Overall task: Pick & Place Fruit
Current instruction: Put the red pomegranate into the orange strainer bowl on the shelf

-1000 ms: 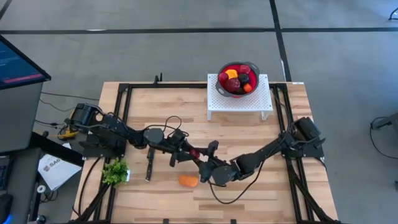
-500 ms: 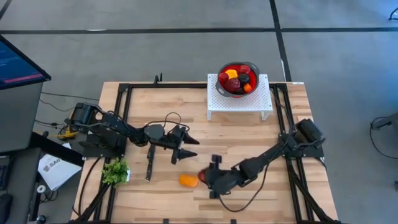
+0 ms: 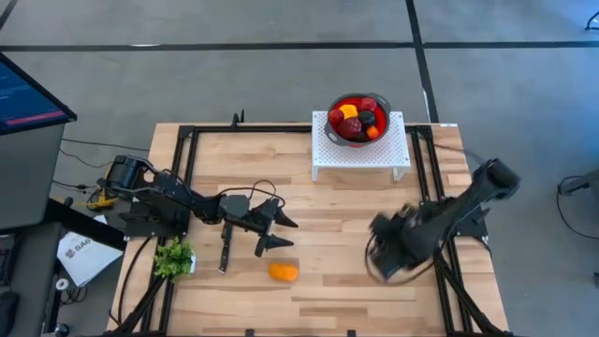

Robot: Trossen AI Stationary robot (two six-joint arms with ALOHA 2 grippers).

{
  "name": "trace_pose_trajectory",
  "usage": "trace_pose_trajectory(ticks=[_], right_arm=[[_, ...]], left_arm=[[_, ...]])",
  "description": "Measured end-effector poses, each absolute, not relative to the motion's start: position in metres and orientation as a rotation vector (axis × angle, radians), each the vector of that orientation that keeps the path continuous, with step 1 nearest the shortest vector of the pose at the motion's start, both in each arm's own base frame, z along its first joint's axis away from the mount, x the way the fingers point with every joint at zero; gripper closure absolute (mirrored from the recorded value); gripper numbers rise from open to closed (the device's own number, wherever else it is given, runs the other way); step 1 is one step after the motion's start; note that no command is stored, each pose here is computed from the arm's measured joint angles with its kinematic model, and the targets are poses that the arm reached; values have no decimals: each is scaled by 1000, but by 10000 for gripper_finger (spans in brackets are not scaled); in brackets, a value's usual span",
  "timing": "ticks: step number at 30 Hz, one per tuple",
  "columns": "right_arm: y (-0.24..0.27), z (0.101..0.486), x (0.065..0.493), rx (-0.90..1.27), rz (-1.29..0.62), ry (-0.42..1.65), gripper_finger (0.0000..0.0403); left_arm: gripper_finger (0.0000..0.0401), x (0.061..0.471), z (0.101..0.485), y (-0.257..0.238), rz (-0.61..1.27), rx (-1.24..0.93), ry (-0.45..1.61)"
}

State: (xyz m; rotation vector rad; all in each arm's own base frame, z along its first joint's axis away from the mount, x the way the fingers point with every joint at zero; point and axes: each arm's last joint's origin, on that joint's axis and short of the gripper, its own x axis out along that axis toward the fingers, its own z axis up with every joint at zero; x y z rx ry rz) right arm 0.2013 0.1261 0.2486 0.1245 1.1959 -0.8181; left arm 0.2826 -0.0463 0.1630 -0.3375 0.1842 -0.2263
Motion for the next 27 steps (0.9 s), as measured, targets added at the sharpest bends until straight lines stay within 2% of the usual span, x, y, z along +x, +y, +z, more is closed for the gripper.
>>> trace_pose_trajectory(ticks=[3, 7, 11, 15, 20, 27], right_arm=[[91, 284, 185, 194, -876, 1035, 199], [40, 320, 166, 330, -923, 832, 214], [-8, 345, 153, 425, -987, 659, 229], [-49, 362, 152, 444, -1000, 540, 226], [-101, 361, 163, 462, -966, 538, 214], [-158, 330, 169, 500, -1096, 710, 220]], left_arm=[[111, 283, 163, -46, -225, -337, 184], [111, 283, 163, -46, -221, -337, 184], [111, 283, 163, -46, -221, -337, 184], [111, 283, 163, -46, -221, -337, 183], [111, 283, 163, -46, -222, -337, 183], [111, 283, 163, -46, -222, -338, 183]])
